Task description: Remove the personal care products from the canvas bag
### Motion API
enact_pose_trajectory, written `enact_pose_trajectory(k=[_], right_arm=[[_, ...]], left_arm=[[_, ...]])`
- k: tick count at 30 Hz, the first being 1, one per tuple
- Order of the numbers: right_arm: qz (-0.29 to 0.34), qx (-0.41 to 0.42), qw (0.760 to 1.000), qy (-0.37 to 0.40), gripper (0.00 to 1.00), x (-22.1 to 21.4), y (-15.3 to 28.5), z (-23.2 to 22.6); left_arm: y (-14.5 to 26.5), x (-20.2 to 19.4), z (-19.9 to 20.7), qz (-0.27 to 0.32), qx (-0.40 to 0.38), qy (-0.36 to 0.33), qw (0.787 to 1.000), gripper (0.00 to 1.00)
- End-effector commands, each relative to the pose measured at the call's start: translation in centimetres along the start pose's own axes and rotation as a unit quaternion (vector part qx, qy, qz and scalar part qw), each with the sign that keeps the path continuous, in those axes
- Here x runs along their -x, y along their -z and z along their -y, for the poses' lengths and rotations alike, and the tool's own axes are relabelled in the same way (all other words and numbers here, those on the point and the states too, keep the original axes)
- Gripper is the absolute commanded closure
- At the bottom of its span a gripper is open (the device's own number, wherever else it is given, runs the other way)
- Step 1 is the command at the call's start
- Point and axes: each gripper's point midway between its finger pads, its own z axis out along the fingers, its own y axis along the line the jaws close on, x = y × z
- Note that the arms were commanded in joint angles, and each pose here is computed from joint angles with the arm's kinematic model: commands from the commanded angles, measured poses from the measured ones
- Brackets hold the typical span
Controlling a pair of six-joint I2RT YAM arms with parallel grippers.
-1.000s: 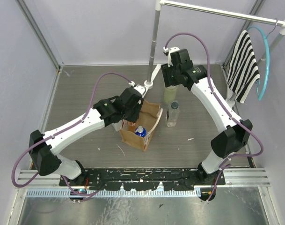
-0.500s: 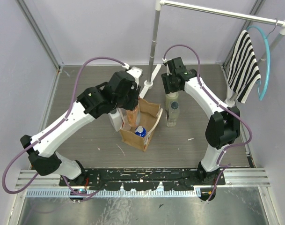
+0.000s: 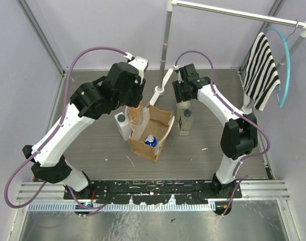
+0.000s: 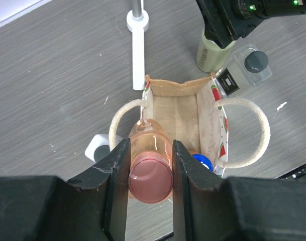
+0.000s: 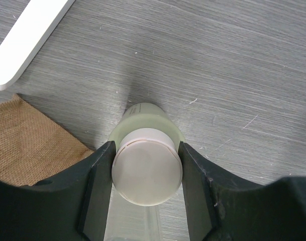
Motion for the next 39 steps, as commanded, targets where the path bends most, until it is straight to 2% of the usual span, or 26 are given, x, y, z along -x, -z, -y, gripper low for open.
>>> enact_pose_trajectory(k=[1,7,15,31,34,39], right_arm=[[0.063,0.013,0.998,-0.022,0.77,3.4,1.0,-0.3],[0.059,0.012,0.998,-0.023,0.77,3.1,0.7,-0.3],[0.047,0.006,0.998,-0.036,0.76,2.5,-0.2,-0.3],[0.004,0.009,0.999,-0.044,0.71,0.2,-2.2,-0.7],[-0.005,0.012,0.999,-0.040,0.59,-0.1,-2.4,-0.9],[-0.008,0.012,0.999,-0.039,0.25,-0.1,-2.3,-0.8]], left_arm=[[4.7,3.7,-3.6,0.086,0.045,0.029,0.995,1.00],[7.9,3.1,-6.4,0.099,0.085,0.059,0.990,1.00],[8.2,-2.4,-8.1,0.065,0.115,0.092,0.987,1.00],[4.0,-12.0,-8.7,0.054,0.139,0.179,0.973,1.00],[2.9,-13.6,-8.4,0.053,0.137,0.190,0.971,1.00],[1.5,-15.8,-8.4,0.046,0.143,0.196,0.969,1.00]])
